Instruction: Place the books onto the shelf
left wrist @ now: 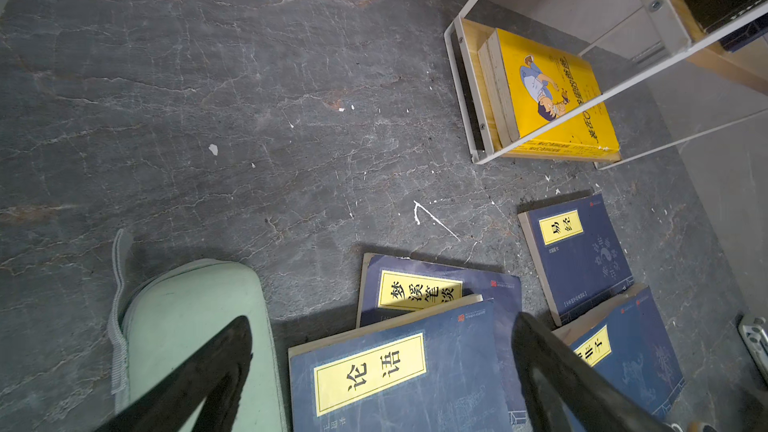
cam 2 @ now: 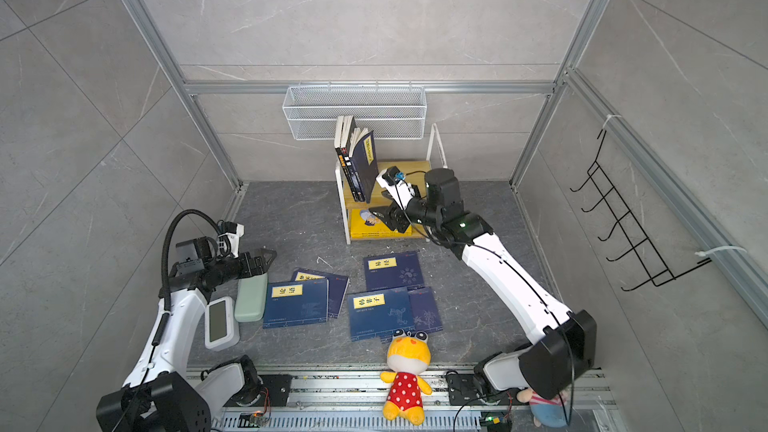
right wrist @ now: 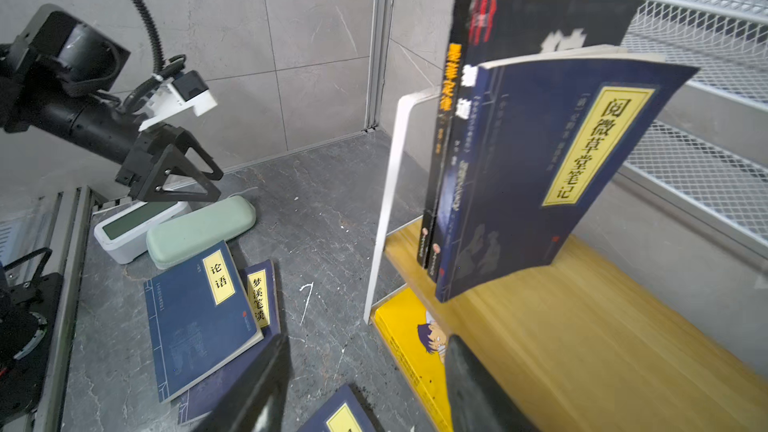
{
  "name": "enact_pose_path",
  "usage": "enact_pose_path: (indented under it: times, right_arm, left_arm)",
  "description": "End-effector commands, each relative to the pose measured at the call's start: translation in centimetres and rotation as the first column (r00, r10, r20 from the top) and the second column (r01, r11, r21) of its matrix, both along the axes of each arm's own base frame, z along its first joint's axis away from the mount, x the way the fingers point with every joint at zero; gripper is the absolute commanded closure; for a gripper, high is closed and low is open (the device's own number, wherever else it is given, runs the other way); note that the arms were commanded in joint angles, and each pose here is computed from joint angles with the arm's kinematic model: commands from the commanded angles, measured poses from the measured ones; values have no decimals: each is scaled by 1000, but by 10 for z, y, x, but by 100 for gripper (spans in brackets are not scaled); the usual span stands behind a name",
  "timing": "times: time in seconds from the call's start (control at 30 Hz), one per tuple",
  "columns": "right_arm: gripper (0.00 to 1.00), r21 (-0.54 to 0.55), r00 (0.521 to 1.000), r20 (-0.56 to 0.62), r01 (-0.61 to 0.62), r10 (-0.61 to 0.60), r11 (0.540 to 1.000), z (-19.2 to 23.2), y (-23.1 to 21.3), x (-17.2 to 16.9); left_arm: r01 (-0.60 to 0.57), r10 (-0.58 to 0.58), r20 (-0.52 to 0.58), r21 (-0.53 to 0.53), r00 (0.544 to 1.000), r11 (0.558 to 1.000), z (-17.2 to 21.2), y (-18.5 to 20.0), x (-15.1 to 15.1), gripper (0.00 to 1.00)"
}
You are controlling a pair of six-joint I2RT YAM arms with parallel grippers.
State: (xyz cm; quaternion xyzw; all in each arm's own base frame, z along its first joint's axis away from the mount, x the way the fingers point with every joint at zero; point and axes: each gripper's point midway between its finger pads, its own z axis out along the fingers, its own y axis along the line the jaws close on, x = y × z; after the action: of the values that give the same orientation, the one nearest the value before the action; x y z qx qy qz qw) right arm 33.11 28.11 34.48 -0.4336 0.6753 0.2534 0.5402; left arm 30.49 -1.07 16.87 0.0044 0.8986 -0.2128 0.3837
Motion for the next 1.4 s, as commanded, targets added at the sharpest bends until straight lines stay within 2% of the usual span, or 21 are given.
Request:
enact_pose_path:
  times: [0.0, 0.07, 0.1, 0.3, 0.47, 0.57, 0.67, 0.83, 1.0, 1.1, 1.23, 1.37]
  right_arm:
    - [38, -55, 998, 62, 16, -12, 998, -16, 14, -24]
    - [36, -111, 996, 89, -1, 11, 994, -32, 26, -44]
    - [30, -148, 994, 110, -10, 27, 989, -40, 34, -55]
    - [28, -322, 961, 253, -25, 111, 946, -75, 70, -113]
    - [28, -480, 925, 323, -23, 201, 877, -121, 105, -151]
    - [29, -554, 902, 349, -22, 255, 832, -149, 127, -170]
    - [29, -562, 900, 337, -43, 276, 826, -168, 146, -182]
    - [30, -584, 907, 286, -91, 309, 807, -206, 171, -198]
    - [31, -628, 919, 277, -49, 282, 776, -236, 183, -191]
    - [31, -630, 921, 264, -60, 286, 774, -249, 191, -192]
    - [31, -645, 928, 235, -74, 290, 761, -264, 203, -192]
    - [31, -636, 928, 229, -86, 294, 767, -274, 213, -192]
  left_arm:
    - [67, -68, 23, 6, 997, 998, 12, -8, 3, 3]
    - [79, -79, 10, 11, 997, 997, 6, -10, 4, 3]
    - [83, -83, -1, 23, 997, 996, 2, -10, 4, 2]
    - [123, -115, -81, 101, 990, 987, -18, -5, 5, 1]
    - [140, -122, -154, 111, 981, 984, -28, -1, 5, 1]
    - [180, -141, -217, 170, 966, 969, -43, 2, 3, 1]
    - [231, -166, -268, 234, 949, 944, -55, 6, -1, 1]
    - [330, -245, -319, 248, 916, 911, -66, -4, -11, 1]
    - [400, -270, -379, 321, 885, 859, -80, -4, -17, 1]
    - [446, -288, -416, 358, 863, 820, -90, -4, -18, 0]
    - [482, -292, -459, 376, 839, 792, -98, -3, -21, 0]
    - [523, -298, -496, 410, 815, 747, -109, -1, -25, 0]
